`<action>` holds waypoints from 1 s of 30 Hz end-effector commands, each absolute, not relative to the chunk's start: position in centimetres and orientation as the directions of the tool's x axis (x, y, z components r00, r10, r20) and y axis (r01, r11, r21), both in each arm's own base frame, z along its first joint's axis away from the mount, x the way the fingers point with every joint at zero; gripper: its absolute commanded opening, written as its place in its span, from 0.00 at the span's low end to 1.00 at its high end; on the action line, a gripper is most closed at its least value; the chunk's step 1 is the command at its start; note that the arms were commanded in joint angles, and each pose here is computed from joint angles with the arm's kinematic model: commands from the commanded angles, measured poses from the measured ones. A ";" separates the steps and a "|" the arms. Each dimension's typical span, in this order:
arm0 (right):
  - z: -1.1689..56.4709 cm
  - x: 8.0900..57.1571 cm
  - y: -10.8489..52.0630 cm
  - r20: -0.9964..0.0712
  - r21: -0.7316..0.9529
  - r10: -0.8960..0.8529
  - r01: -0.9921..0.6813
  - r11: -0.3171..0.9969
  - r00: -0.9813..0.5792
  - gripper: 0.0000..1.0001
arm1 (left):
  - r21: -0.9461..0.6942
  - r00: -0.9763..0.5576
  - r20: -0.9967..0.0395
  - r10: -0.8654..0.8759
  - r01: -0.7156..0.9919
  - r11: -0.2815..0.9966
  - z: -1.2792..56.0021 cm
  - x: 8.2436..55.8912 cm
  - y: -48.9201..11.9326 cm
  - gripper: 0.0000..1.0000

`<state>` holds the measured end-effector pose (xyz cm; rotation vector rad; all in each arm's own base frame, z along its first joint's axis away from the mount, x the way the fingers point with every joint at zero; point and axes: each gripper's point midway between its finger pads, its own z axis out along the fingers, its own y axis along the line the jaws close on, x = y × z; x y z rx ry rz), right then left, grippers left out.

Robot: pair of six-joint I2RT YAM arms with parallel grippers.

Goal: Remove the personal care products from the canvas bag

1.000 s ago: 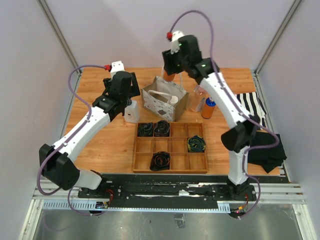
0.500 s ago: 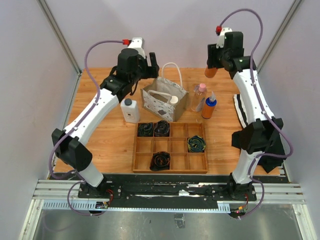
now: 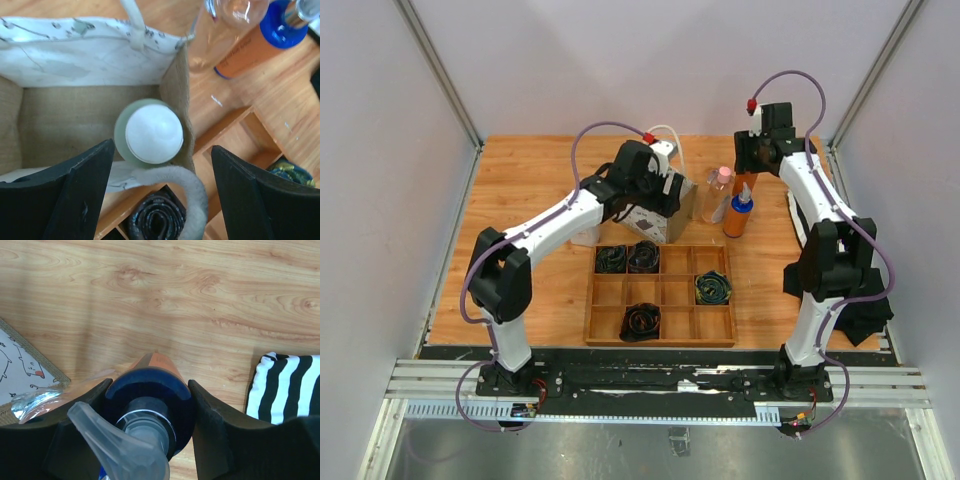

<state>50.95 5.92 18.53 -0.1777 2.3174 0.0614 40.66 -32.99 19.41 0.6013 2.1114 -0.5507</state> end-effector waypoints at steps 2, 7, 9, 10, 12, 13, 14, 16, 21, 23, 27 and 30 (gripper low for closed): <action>20.3 51.9 5.2 -0.792 -0.003 -0.085 -0.136 0.991 -0.605 0.13 | -0.143 -0.485 -0.841 0.242 0.629 0.764 19.9 39.2 -32.8 0.82; 18.7 51.2 5.2 -0.772 0.036 -0.056 -0.132 0.991 -0.633 0.15 | -0.112 -0.483 -0.843 0.237 0.588 0.801 19.5 39.9 -32.2 0.81; 18.2 51.0 5.4 -0.767 0.044 -0.052 -0.133 0.990 -0.640 0.15 | -0.119 -0.474 -0.855 0.212 0.577 0.808 20.2 40.1 -32.3 0.81; 17.9 50.9 5.3 -0.763 0.043 -0.053 -0.133 0.990 -0.644 0.15 | -0.125 -0.465 -0.864 0.194 0.572 0.811 20.7 40.2 -32.3 0.81; 17.5 50.8 5.3 -0.757 0.044 -0.054 -0.134 0.990 -0.652 0.14 | -0.136 -0.440 -0.885 0.154 0.560 0.817 22.1 40.4 -32.2 0.82; 17.3 50.7 5.3 -0.754 0.044 -0.056 -0.135 0.990 -0.654 0.14 | -0.140 -0.429 -0.893 0.134 0.549 0.824 22.8 40.6 -32.1 0.82; 17.3 50.7 5.3 -0.754 0.043 -0.056 -0.134 0.990 -0.655 0.14 | -0.140 -0.415 -0.902 0.116 0.537 0.832 23.5 40.8 -32.0 0.82; 17.0 50.7 5.3 -0.751 0.044 -0.056 -0.134 0.990 -0.658 0.14 | -0.136 -0.394 -0.915 0.084 0.498 0.856 24.6 41.5 -31.5 0.83; 17.0 50.6 5.5 -0.749 0.054 -0.050 -0.136 0.989 -0.661 0.14 | -0.123 -0.401 -0.912 0.085 0.465 0.877 24.8 43.4 -32.1 0.84; 17.1 50.7 5.5 -0.751 0.056 -0.048 -0.136 0.989 -0.659 0.14 | -0.116 -0.443 -0.888 0.121 0.471 0.874 23.5 44.0 -32.9 0.83; 17.1 50.7 5.6 -0.750 0.062 -0.044 -0.137 0.989 -0.660 0.14 | -0.100 -0.486 -0.860 0.156 0.460 0.882 21.4 45.6 -33.9 0.81; 16.9 50.7 5.7 -0.748 0.067 -0.042 -0.138 0.988 -0.663 0.14 | -0.082 -0.507 -0.842 0.183 0.457 0.886 20.0 45.8 -34.0 0.78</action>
